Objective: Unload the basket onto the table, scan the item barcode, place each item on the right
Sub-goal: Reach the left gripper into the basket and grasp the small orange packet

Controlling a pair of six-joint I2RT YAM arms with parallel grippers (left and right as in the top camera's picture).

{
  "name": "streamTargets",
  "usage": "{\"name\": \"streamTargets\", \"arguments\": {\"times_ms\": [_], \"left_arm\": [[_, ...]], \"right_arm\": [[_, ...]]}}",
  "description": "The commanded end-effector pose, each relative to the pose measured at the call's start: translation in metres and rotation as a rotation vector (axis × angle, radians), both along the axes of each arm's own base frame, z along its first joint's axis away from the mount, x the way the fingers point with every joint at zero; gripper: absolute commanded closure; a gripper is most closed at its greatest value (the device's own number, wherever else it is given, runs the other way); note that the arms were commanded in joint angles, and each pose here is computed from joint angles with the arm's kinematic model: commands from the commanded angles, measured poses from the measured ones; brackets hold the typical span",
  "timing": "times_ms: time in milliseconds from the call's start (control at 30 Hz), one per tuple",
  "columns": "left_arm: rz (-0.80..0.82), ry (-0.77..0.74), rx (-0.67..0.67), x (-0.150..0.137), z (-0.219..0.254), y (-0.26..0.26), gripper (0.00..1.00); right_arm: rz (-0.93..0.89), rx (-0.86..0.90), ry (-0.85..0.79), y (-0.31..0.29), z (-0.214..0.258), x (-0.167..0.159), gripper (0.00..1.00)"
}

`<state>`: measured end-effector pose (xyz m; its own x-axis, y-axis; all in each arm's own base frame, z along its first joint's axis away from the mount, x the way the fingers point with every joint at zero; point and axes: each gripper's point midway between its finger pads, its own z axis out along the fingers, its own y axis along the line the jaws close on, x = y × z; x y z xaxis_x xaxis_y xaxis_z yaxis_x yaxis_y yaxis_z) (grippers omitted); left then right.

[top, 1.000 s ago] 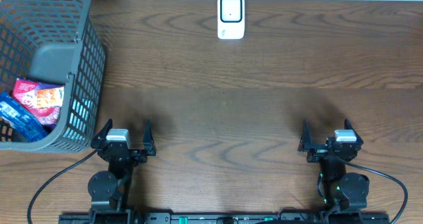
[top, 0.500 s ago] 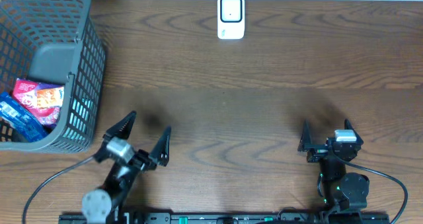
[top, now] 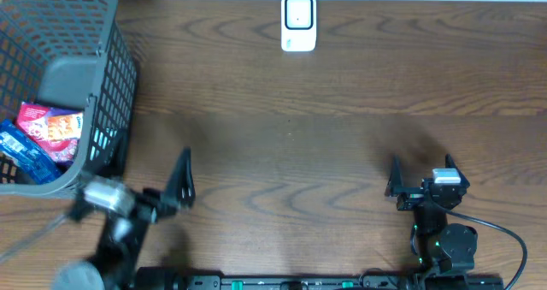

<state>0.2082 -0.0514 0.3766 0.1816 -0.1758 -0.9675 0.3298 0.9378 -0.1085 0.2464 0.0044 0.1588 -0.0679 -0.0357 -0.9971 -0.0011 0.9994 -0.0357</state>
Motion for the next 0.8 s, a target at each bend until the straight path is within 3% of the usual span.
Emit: {"name": "streamTargets", "arguments": {"times_ms": [0,200,333,600,767], "left_arm": [[0.013,0.146,0.169,0.028,0.025,-0.002,0.02],[0.048,0.168,0.165,0.072,0.063,0.005,0.02],[0.391,0.255,0.082,0.1,0.089,0.065,0.02],[0.911,0.66,0.209,0.134,0.097,0.176,0.02],[1.05,0.733,-0.08,0.16,0.07,0.235,0.02]], "right_arm": [[-0.002,-0.008,0.003,-0.001,-0.001,0.0,0.01],[-0.002,-0.008,0.003,-0.001,-0.001,0.0,0.01],[-0.003,-0.008,0.003,-0.001,-0.001,0.0,0.01],[-0.002,-0.008,0.003,-0.001,-0.001,0.0,0.01],[-0.002,-0.008,0.003,-0.001,-0.001,0.0,0.01]]}}
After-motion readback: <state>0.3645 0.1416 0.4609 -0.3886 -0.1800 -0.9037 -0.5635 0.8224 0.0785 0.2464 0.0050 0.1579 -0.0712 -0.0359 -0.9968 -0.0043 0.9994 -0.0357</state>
